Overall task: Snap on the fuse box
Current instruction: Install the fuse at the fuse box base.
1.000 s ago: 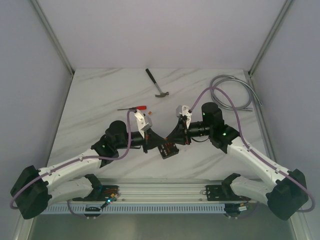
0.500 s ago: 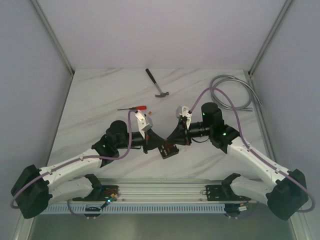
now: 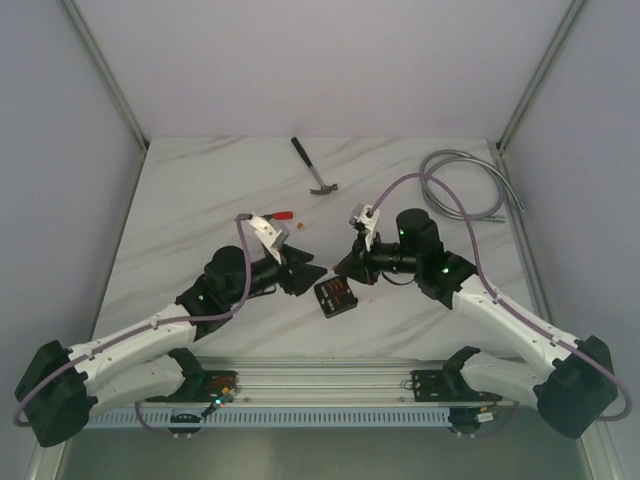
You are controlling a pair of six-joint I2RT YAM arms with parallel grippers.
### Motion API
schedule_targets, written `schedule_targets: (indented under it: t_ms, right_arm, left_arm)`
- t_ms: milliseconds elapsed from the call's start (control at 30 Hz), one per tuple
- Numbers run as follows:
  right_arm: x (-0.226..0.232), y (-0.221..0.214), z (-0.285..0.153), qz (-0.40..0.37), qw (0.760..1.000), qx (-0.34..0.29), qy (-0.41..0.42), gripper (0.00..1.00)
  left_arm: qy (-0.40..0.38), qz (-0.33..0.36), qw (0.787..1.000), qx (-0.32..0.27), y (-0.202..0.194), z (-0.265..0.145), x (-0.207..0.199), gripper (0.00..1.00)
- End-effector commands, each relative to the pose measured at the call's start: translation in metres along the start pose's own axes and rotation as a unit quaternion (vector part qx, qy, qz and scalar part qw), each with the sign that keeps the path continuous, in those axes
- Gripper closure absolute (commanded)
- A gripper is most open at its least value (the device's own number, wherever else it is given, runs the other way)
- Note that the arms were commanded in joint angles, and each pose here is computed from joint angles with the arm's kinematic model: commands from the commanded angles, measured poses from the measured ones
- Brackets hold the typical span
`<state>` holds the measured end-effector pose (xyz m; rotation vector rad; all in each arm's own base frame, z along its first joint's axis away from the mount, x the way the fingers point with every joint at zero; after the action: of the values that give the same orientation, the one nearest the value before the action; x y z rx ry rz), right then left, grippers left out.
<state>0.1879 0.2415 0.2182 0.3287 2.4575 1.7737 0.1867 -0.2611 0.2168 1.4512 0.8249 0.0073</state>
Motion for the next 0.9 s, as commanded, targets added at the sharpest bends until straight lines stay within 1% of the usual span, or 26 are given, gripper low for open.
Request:
schedule_targets:
  t_ms: [0,200,367,567,733,867]
  right_arm:
    - [-0.02,-0.025,0.004,0.059,0.989,0.058,-0.124,1.0]
    - [-0.025,-0.046,0.011,0.09,0.965,0.113,-0.218,1.0]
    - [-0.023,-0.069,0.018,0.112,0.944,0.163,-0.265,1.0]
    - [-0.015,-0.093,0.024,0.123,0.922,0.212,-0.299,1.0]
    - [-0.007,-0.1,0.029,0.125,0.919,0.226,-0.299,1.0]
    - [-0.002,-0.113,0.033,0.131,0.911,0.249,-0.303,1.0]
  left_arm:
    - [0.12,-0.045,0.99,-0.053,0.006,-0.009,0.031,0.33]
    - [0.232,-0.09,0.965,-0.08,0.0,-0.021,0.061,0.17]
    - [0.294,-0.116,0.944,-0.094,-0.005,-0.031,0.077,0.1]
    - [0.323,-0.126,0.934,-0.092,-0.01,-0.037,0.085,0.04]
    - [0.332,-0.128,0.93,-0.09,-0.012,-0.039,0.087,0.0]
    - [0.339,-0.131,0.927,-0.092,-0.012,-0.041,0.088,0.0]
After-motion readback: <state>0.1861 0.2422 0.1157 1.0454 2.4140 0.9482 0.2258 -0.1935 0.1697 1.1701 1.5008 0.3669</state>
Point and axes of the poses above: each gripper's point midway between its finger pads, its own z axis out along the fingers, its own x axis along the line the jaws close on, y = z × x, the point moved 4 cm from there along -z, back along the fingers, and after that the axes turned 10 degrees about -z, right-handed, at the moved point
